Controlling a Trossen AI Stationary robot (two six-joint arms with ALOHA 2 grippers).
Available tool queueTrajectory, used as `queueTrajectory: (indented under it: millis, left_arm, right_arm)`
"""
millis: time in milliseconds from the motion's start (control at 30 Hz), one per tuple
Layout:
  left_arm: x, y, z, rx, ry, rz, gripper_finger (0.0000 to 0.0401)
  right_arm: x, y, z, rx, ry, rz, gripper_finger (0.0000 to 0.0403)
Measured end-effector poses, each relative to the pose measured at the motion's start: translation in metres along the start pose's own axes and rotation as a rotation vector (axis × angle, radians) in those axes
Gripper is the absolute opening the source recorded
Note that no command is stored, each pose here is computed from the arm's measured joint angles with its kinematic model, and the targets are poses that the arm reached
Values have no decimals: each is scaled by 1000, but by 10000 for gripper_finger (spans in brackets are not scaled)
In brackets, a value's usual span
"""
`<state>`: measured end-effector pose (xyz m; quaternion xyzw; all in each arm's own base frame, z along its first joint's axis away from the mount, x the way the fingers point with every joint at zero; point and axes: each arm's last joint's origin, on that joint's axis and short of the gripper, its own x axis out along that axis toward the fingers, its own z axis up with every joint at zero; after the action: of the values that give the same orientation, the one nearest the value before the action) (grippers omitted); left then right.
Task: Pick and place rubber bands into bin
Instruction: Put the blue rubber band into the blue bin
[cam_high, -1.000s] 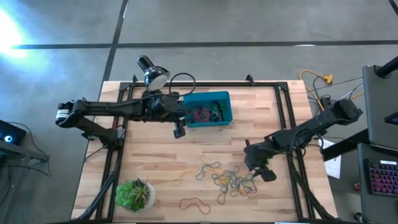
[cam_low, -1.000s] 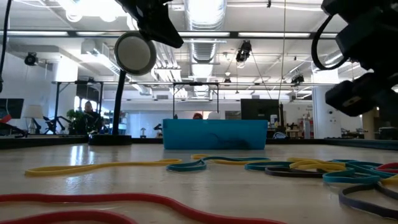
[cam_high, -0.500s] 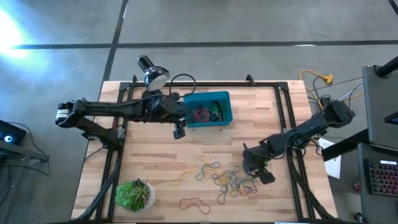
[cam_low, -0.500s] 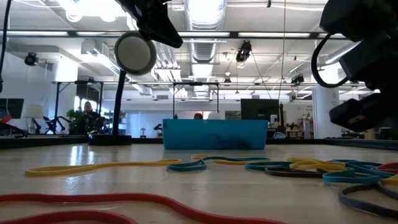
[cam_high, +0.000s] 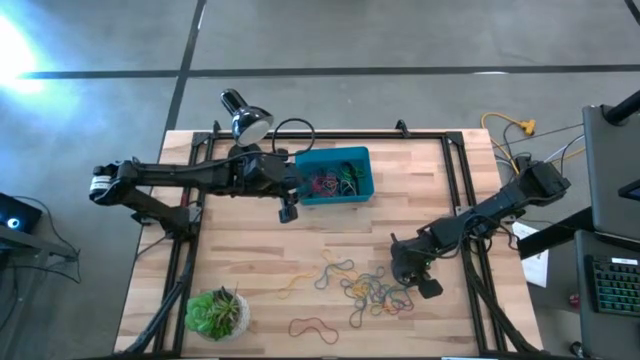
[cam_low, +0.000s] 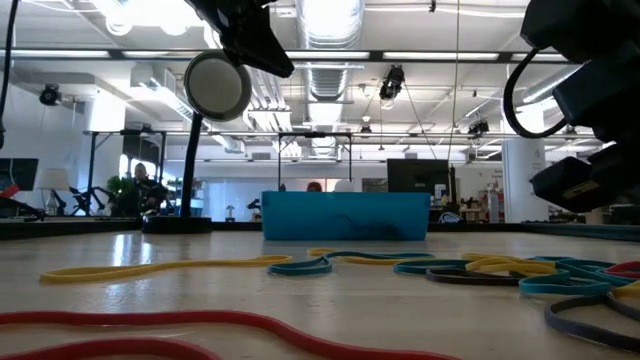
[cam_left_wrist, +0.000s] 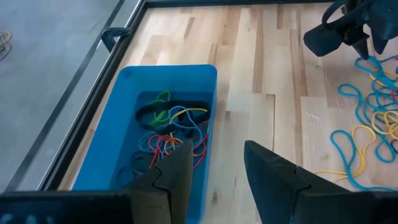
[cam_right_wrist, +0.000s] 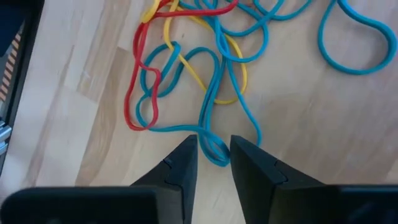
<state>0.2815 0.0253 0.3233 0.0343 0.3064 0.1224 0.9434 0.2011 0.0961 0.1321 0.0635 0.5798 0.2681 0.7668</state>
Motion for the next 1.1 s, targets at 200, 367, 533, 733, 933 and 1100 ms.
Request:
queueTrajectory:
  millis: [200, 367, 533, 733, 933, 1100]
  left_arm:
    - [0, 0, 0, 0, -1, -1, 129]
    - [0, 0, 0, -1, -1, -1, 129]
    - [0, -1, 0, 1, -1, -4, 129]
    - [0, -1, 0, 1, -1, -4, 129]
    - [1, -2, 0, 4, 2, -4, 129]
    - [1, -2, 0, 4, 1, -4, 129]
  right_arm:
    - [1, -2, -1, 10, -4, -53, 84]
    - [1, -2, -1, 6, -5, -55, 104]
    - [2, 1, -2, -9, 2, -47, 124]
    - [6, 10, -5, -60, 23, -29, 128]
    - [6, 11, -6, -28, 16, -79, 108]
    - [7, 10, -7, -23, 24, -84, 74]
